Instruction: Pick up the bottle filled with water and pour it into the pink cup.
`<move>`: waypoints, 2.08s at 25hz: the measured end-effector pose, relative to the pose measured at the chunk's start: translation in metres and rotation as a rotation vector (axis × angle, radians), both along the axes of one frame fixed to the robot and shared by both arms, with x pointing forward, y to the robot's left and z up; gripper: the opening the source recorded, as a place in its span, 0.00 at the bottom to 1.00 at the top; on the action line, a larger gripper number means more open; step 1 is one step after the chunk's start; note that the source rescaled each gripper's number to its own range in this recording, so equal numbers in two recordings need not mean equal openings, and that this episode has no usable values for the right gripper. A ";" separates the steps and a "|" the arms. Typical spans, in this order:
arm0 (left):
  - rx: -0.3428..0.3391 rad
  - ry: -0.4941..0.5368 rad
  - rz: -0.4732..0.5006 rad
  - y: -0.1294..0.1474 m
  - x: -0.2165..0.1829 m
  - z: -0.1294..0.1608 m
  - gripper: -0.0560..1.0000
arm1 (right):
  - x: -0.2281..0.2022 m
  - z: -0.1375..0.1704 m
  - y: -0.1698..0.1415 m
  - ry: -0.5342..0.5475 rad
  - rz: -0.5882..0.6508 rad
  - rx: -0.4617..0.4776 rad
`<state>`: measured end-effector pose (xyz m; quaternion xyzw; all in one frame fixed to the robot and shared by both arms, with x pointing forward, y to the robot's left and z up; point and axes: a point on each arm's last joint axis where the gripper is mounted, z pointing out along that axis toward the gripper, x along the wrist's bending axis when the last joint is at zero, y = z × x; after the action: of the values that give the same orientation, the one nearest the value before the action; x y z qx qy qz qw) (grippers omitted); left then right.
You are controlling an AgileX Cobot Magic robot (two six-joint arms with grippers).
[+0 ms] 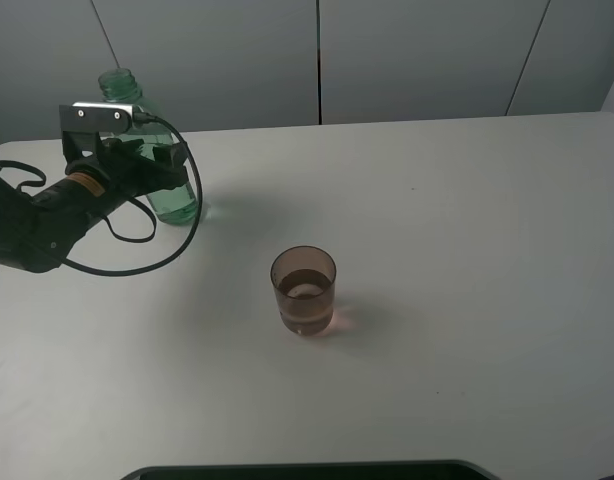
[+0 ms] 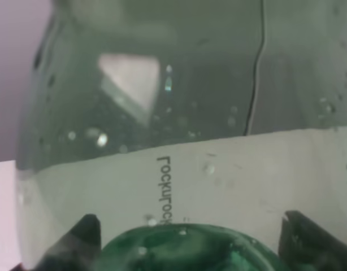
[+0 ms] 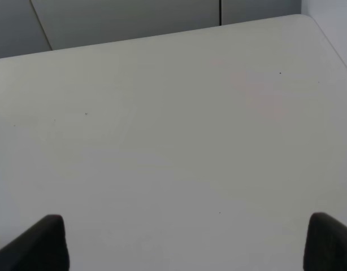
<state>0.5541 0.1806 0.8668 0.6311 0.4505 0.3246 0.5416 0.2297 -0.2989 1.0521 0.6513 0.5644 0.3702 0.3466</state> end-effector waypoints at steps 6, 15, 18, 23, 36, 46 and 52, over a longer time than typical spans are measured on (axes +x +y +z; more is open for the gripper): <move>0.004 -0.011 -0.047 -0.004 0.000 -0.006 0.09 | 0.000 0.000 0.000 0.000 0.000 0.000; 0.042 -0.033 -0.089 -0.007 -0.001 -0.006 0.09 | 0.000 0.000 0.000 0.000 0.000 0.000; 0.049 -0.037 -0.113 -0.009 -0.002 -0.006 0.09 | 0.000 0.000 0.000 0.000 0.000 0.000; 0.044 -0.060 -0.143 -0.011 -0.003 -0.004 0.88 | 0.000 0.000 0.000 0.000 0.000 0.000; -0.033 -0.235 -0.168 -0.014 -0.005 0.068 0.91 | 0.000 0.000 0.000 0.000 0.000 0.000; -0.082 -0.174 -0.046 0.001 -0.016 0.141 0.93 | 0.000 0.000 0.000 0.000 0.000 0.000; 0.007 0.108 0.071 0.015 -0.015 0.188 0.93 | 0.000 0.000 0.000 0.000 0.000 0.000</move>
<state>0.5391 0.1957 1.0552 0.6334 0.5000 0.3106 0.5024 0.2297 -0.2989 1.0521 0.6513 0.5644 0.3702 0.3466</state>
